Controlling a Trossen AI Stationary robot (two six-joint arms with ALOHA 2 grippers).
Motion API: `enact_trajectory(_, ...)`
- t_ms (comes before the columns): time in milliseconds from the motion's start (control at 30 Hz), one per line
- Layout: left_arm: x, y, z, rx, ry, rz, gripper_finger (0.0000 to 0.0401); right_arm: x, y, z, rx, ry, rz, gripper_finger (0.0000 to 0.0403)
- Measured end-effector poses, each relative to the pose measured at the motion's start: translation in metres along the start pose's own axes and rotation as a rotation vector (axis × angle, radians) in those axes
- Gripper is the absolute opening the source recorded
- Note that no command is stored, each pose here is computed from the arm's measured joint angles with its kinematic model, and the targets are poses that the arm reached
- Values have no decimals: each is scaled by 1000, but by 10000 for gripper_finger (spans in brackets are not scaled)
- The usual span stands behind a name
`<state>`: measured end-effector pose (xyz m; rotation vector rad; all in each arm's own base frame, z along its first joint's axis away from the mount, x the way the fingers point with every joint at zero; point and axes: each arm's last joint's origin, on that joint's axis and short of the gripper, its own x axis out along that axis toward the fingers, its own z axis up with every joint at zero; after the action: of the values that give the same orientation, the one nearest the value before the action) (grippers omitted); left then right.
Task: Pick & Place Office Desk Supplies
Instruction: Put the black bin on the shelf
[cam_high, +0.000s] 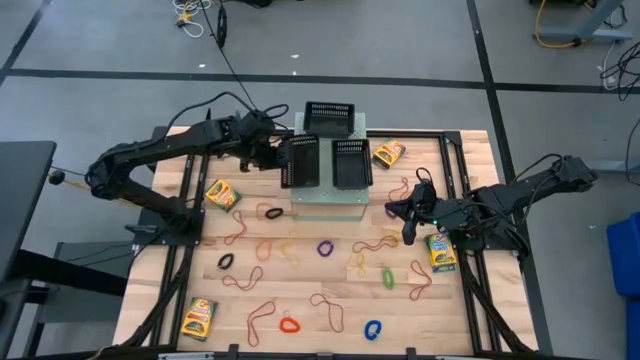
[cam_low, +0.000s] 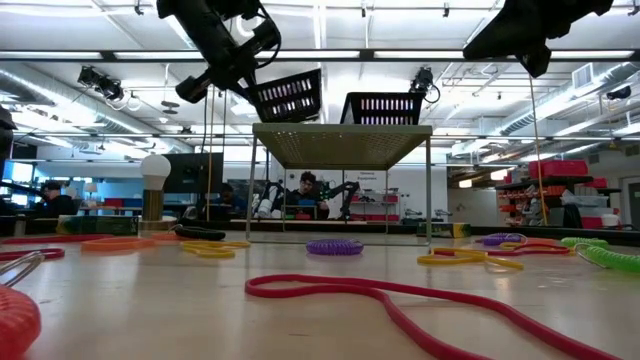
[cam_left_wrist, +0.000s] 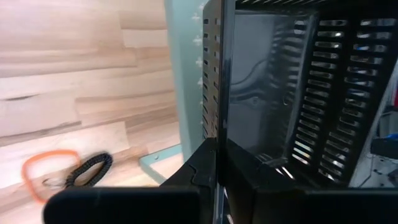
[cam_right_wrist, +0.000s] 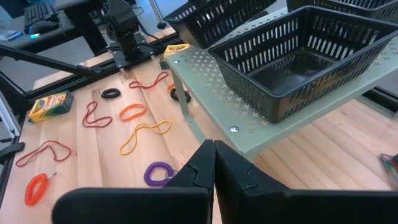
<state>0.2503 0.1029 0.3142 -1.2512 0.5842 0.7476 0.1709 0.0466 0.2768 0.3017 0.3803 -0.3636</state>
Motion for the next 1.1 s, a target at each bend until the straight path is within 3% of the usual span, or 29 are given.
enact_trajectory(333,11,-1,1,15,23,11,33,0,0,0,4,-5,3,7)
enact_trajectory(733,10,-5,4,47,-28,-26,92,0,1,2,18,-18,10,7)
enact_trajectory(1100,9,-6,5,132,-50,-30,95,4,-2,9,67,-60,4,7)
